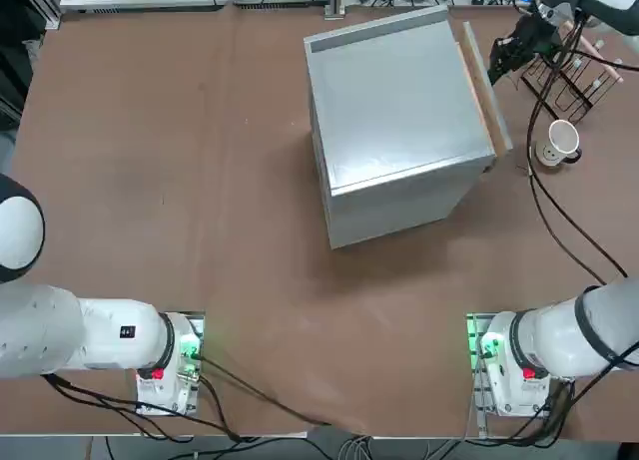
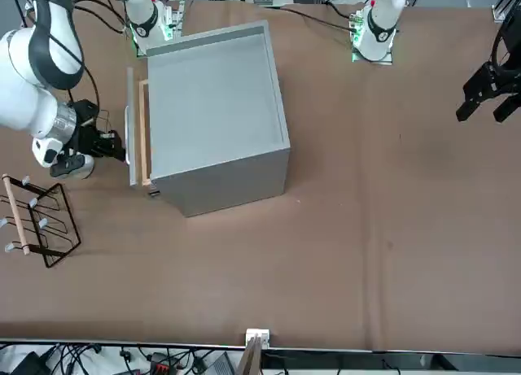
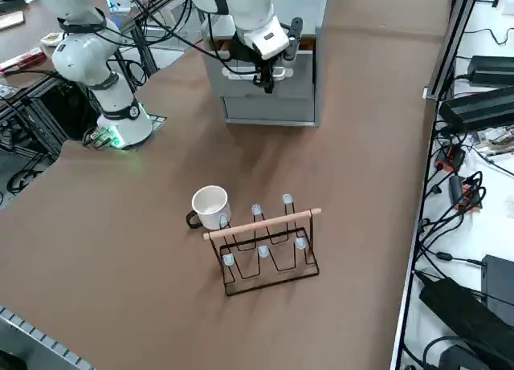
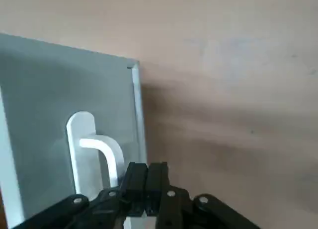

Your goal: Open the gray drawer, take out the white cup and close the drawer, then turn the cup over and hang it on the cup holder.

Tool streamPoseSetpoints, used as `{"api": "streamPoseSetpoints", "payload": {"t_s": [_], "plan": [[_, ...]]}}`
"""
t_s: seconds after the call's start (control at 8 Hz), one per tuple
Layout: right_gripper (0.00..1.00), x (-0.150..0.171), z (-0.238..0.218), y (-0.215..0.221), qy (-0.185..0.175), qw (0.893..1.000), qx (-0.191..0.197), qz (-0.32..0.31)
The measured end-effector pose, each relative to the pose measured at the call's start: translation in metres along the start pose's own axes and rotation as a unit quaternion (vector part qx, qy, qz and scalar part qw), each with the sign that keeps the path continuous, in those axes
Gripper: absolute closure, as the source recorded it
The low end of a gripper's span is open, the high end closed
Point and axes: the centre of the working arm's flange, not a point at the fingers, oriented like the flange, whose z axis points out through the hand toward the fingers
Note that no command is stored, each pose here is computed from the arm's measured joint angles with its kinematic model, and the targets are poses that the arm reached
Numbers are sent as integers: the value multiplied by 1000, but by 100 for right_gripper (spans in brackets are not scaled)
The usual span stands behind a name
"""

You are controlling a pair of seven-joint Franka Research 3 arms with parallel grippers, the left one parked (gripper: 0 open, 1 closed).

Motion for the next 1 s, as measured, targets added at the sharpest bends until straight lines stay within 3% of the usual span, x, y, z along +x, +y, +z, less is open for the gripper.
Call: {"api": "streamPoseSetpoints", "payload": {"t_s": [0.62, 1.0], "plan": [[98, -1, 26, -48, -19, 999, 33, 16], [98, -1, 29, -51, -20, 999, 43, 24]]}}
